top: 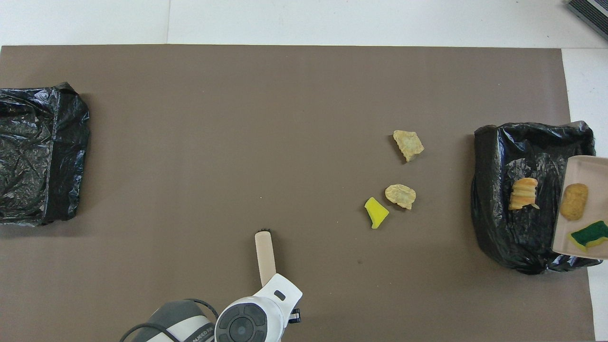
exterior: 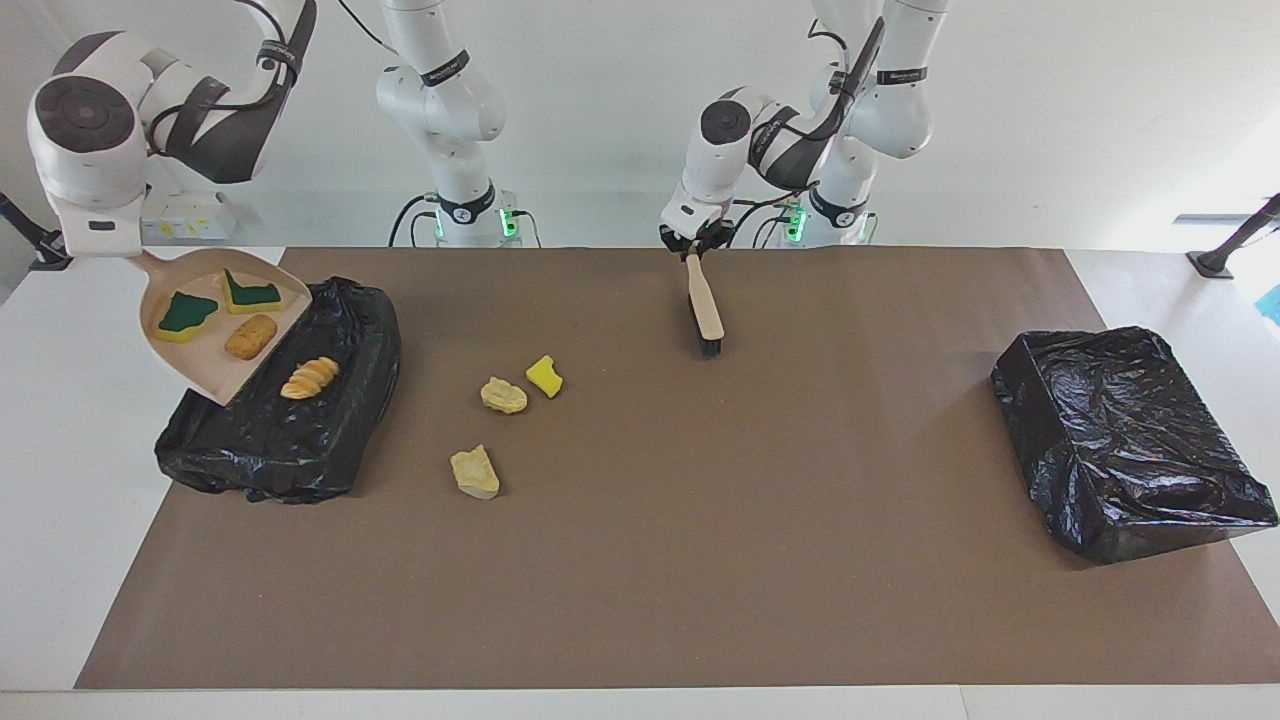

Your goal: Sweep and dump trash in bin

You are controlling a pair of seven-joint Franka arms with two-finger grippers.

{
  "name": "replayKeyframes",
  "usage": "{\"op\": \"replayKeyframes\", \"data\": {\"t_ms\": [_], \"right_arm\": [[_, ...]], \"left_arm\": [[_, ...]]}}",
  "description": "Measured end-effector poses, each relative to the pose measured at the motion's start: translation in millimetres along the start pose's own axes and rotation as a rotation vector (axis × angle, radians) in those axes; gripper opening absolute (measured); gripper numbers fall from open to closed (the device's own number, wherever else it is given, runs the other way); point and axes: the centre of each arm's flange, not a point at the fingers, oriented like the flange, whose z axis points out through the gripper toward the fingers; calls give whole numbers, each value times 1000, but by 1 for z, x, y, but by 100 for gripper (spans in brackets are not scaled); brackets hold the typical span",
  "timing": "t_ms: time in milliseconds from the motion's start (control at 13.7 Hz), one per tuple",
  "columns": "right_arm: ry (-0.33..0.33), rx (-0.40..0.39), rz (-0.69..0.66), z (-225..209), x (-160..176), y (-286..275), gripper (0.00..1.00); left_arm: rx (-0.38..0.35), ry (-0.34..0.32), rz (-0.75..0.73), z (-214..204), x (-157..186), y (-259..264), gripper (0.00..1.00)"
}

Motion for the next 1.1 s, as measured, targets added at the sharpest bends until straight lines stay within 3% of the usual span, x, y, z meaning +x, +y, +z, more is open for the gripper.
{"op": "replayKeyframes", "data": {"t_ms": [146, 220, 513, 586, 806, 1099], "right_arm": [[-43, -19, -23, -4, 5, 1, 32], [-65, -34, -33, -7, 7, 3, 32], [-149, -95, -84, -32, 23, 6, 32], [-181, -116, -102, -41, 29, 6, 32], [-290, -191, -154, -72, 48, 7, 32], [-339, -221, -170, -82, 52, 8, 32]], "left_arm": [[-5, 3, -6, 0, 3, -1, 30], [-8, 5, -10, 0, 5, -1, 38], [-64, 32, -80, -28, 47, 1, 81], [-89, 46, -103, -43, 66, -2, 96], [-119, 55, -122, -84, 118, -24, 100], [-131, 104, -116, -127, 160, -51, 100]]}}
